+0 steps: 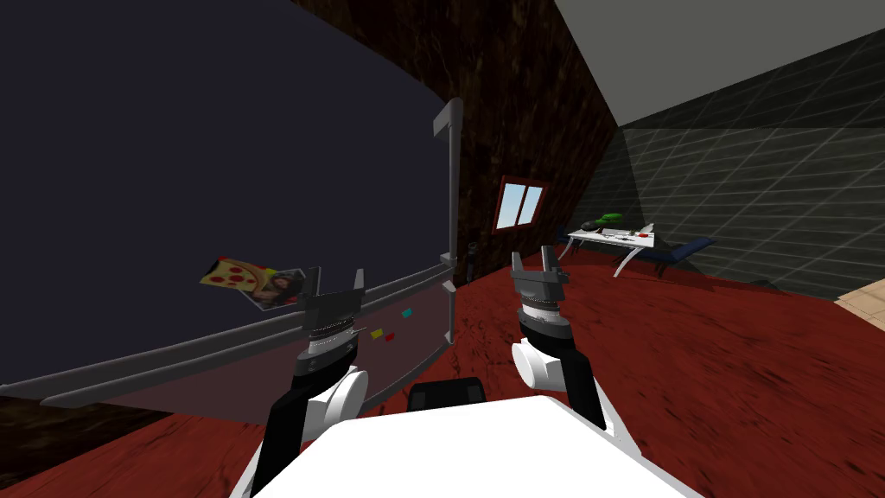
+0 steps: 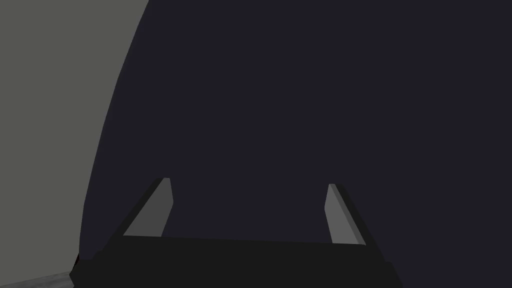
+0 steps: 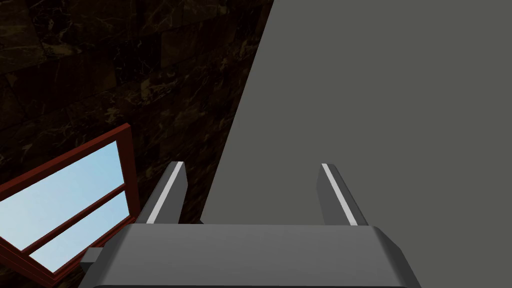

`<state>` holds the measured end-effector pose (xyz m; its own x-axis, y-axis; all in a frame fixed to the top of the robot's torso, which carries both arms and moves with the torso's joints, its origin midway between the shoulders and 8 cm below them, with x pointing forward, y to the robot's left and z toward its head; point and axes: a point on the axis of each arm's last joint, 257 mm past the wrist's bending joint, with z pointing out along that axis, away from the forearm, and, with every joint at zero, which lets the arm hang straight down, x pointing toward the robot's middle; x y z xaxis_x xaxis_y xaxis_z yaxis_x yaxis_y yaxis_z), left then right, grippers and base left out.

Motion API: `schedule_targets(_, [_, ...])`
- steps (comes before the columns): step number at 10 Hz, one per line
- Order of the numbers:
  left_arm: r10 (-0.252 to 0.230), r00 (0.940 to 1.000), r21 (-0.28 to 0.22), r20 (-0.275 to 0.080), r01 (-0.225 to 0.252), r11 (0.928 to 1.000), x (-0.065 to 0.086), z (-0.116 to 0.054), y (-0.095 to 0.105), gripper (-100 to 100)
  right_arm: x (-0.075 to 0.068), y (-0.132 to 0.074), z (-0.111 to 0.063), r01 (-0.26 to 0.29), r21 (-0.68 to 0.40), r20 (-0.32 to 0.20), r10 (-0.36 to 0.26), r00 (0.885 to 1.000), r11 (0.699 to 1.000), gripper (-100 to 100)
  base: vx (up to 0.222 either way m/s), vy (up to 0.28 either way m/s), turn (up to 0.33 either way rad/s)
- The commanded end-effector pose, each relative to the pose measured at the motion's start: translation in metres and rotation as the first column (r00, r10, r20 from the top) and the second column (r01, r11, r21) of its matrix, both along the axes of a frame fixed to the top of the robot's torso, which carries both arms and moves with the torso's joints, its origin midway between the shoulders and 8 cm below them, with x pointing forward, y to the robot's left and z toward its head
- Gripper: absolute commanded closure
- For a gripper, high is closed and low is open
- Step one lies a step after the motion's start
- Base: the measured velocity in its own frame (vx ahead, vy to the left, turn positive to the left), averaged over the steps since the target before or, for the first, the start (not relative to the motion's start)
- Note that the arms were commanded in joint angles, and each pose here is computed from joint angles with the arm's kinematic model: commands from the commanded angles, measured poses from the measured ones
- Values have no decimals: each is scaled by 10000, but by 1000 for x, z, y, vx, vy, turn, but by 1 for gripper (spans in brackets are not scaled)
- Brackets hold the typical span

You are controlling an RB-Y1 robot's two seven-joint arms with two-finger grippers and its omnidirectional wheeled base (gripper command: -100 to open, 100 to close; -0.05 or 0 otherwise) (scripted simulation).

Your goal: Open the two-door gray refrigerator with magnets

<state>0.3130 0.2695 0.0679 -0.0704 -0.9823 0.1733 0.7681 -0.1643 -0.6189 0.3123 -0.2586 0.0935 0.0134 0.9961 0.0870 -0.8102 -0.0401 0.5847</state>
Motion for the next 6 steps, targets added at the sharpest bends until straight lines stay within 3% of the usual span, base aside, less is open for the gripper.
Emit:
schedule_targets(1, [0,10000,0,0,0,10000,0,0,0,0,0,0,0,0,0,0,0,10000,10000,0,0,0,0])
schedule_targets(6, [0,10000,1,3,0,10000,0,0,0,0,0,0,0,0,0,3,0,10000,10000,0,0,0,0])
